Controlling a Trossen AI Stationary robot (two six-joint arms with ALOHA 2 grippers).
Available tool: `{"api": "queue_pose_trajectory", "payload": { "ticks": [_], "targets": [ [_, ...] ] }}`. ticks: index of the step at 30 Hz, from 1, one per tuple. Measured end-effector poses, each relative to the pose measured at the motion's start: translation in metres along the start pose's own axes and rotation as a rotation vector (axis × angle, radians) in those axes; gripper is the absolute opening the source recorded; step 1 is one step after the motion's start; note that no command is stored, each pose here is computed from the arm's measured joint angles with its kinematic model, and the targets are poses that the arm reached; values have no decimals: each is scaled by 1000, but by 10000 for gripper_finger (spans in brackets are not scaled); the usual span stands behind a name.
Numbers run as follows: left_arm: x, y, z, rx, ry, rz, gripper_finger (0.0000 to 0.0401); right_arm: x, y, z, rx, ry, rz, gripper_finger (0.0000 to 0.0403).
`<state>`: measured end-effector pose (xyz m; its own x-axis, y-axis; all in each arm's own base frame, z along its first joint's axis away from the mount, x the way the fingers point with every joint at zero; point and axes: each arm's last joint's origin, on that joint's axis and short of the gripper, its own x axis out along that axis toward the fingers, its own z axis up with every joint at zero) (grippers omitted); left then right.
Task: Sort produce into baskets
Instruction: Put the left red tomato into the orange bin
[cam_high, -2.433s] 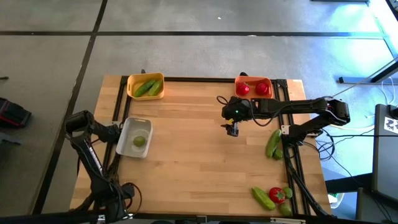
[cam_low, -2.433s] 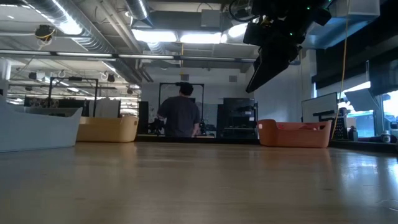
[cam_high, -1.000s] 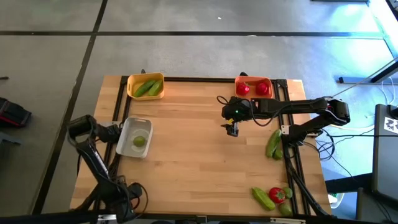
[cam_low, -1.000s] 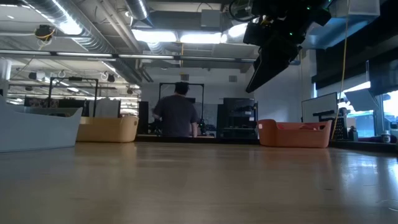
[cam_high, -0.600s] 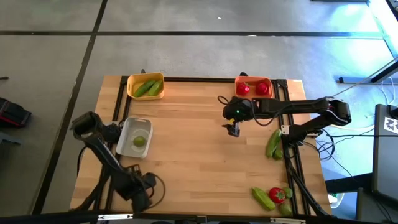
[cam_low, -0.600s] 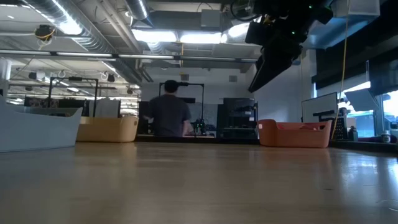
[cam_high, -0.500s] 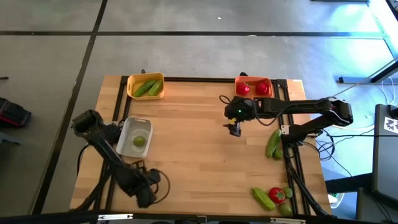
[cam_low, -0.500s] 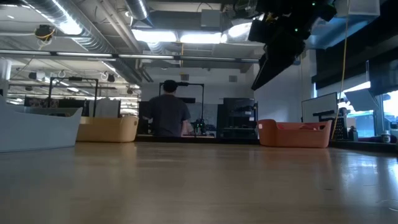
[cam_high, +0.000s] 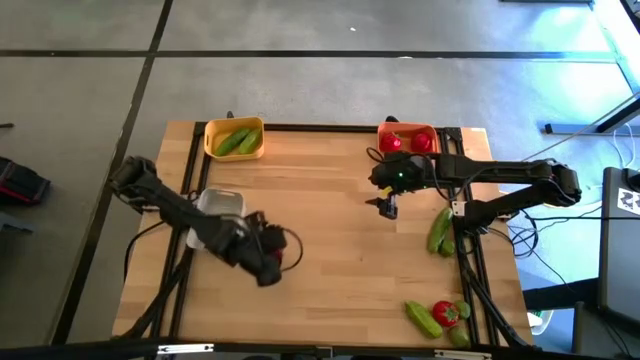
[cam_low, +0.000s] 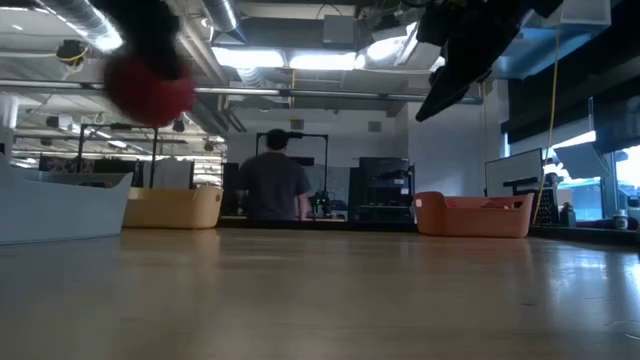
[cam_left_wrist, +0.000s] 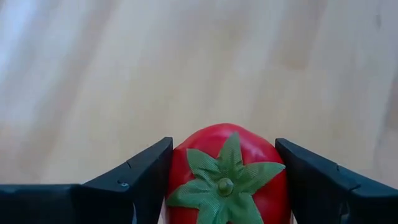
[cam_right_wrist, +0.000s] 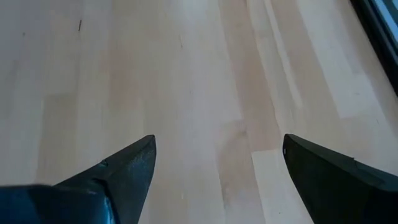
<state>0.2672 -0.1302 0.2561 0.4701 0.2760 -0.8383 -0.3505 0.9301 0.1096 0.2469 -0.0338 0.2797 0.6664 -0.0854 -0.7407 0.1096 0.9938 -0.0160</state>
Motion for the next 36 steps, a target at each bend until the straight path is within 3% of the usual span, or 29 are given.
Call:
{"api": "queue_pose_trajectory", "payload": {
  "ticks": [8,15,21,29,36],
  "targets": [
    [25,27,38,118,-163,69,262,9,0,-5,4,-38,12,339],
    [58,54,59,197,-268,123,262,34,1,-25,26,-144,8,339],
    [109,72,68,240,-301,134,262,46,0,-39,28,-215,-23,339],
    [175,85,75,195,-320,58,263,54,-2,-43,34,-181,-96,339],
    [197,88,73,200,-331,72,263,73,-2,-43,9,-170,-97,339]
  ]
}}
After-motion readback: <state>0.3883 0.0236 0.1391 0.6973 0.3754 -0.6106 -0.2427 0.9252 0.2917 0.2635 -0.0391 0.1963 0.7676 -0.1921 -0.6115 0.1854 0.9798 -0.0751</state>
